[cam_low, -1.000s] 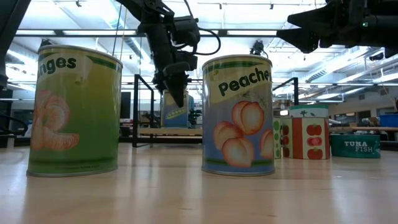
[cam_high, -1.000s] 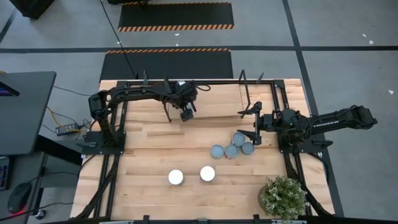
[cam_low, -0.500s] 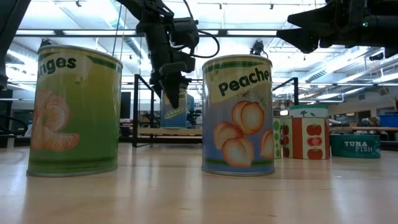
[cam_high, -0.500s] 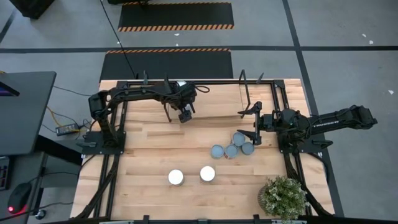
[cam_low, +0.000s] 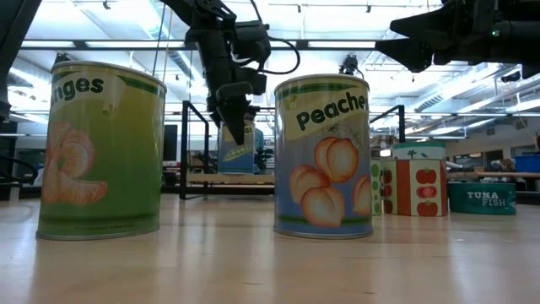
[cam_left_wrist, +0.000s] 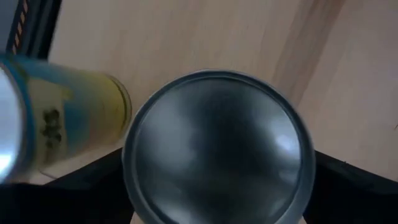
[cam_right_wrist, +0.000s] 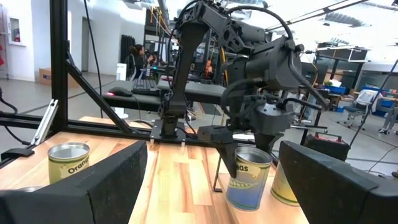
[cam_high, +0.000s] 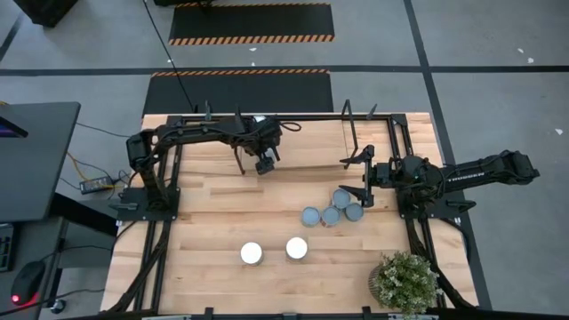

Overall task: Pick and place cans onto a shelf
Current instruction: Put the canned peas on the shelf

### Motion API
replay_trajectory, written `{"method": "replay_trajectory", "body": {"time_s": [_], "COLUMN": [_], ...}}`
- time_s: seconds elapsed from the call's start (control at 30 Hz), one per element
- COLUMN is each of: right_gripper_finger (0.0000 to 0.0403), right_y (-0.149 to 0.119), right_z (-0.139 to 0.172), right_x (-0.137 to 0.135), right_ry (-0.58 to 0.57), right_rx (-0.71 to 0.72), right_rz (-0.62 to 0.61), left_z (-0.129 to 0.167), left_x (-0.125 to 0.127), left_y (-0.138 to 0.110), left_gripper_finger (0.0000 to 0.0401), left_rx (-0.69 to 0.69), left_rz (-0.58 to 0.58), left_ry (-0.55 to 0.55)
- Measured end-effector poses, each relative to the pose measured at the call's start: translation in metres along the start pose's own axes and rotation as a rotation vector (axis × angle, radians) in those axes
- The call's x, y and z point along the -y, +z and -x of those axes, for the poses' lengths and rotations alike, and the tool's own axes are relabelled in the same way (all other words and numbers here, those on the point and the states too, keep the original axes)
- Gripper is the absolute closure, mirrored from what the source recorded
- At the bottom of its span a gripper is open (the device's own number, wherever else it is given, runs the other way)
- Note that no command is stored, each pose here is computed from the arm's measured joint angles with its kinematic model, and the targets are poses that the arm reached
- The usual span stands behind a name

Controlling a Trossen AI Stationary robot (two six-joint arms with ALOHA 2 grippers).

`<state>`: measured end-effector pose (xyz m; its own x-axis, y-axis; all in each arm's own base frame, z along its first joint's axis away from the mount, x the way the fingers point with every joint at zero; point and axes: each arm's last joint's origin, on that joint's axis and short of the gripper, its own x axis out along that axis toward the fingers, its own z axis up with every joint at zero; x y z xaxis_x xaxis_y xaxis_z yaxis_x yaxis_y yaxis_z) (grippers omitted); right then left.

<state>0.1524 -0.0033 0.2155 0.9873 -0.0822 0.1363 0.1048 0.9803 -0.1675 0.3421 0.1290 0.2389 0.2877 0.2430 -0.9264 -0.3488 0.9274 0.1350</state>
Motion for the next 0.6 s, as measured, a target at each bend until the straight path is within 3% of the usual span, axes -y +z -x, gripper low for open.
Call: {"method": "replay_trajectory", "body": {"time_s": [0.4,0.6], "right_gripper_finger": [0.0030,0.0030], "right_y": [0.000,0.000], "right_z": [0.000,0.000], "right_x": [0.000,0.000], "right_ry": [0.000,0.000], "right_rx": [-0.003,-0.003], "right_rz": [0.001,0.006], "left_z": [0.011,0.011], "left_x": [-0.003,-0.005], "left_y": [0.018,0.019], "left_gripper_finger": [0.0046,0.0046], "left_rx": [0.136,0.137], "left_rz": [-0.029,-0.028], "left_ry": [0.028,0.067]}}
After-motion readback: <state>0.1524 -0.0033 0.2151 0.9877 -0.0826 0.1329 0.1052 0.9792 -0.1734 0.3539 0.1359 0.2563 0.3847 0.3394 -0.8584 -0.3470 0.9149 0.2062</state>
